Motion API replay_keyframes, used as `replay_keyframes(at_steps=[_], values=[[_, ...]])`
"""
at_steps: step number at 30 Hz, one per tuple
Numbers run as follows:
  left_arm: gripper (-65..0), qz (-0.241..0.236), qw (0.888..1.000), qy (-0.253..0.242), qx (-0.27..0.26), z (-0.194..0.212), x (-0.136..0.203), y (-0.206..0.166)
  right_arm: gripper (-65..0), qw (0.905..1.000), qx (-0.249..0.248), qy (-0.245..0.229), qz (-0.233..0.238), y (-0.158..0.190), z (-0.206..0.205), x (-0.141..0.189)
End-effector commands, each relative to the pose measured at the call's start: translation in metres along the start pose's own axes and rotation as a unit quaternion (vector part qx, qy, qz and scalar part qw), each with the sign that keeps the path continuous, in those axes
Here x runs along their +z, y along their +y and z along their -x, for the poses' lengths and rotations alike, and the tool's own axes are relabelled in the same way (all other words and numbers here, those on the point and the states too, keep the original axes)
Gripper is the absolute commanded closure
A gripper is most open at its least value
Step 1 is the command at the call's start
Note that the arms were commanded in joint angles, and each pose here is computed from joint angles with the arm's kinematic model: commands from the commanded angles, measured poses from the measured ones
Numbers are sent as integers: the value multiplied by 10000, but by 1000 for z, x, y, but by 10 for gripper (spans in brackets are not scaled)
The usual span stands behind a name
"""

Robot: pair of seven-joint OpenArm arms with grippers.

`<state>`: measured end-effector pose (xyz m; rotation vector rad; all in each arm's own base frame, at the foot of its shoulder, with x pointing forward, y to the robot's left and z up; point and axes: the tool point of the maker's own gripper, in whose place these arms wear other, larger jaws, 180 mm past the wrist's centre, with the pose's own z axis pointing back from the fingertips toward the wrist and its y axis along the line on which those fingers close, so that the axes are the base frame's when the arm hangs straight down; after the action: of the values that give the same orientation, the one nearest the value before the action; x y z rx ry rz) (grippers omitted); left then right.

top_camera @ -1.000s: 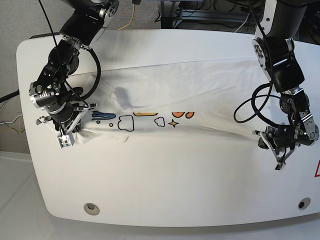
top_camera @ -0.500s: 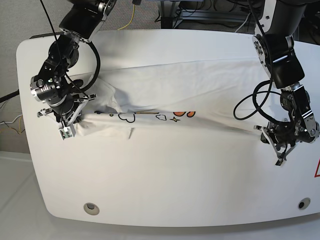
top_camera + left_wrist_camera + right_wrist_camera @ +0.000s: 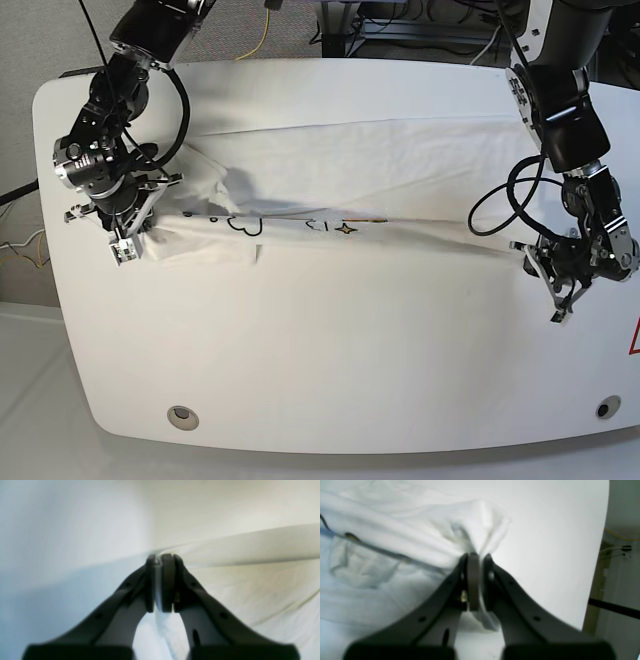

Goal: Fold the T-shirt properly
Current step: 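Lift the hem half with both grippers and fold it over the collar half, then open both grippers to release the folded edge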

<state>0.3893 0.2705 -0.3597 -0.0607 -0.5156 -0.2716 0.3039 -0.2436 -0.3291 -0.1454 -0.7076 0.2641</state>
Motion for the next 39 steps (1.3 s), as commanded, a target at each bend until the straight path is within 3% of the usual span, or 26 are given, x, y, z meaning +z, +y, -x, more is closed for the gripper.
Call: replay_keyframes(at_steps=[1,22,39], values=[[-29,-223,9995,-213,-75,-17,15,16,0,9998,71,-130,163,-9,-7,7],[-29,-321,9987,221,-332,-5,15,18,0,9987,231,392,245,-12,24,16],[-29,-175,9975,616,-292,36,1,7,0,9963,292,803,118,0,60,20]])
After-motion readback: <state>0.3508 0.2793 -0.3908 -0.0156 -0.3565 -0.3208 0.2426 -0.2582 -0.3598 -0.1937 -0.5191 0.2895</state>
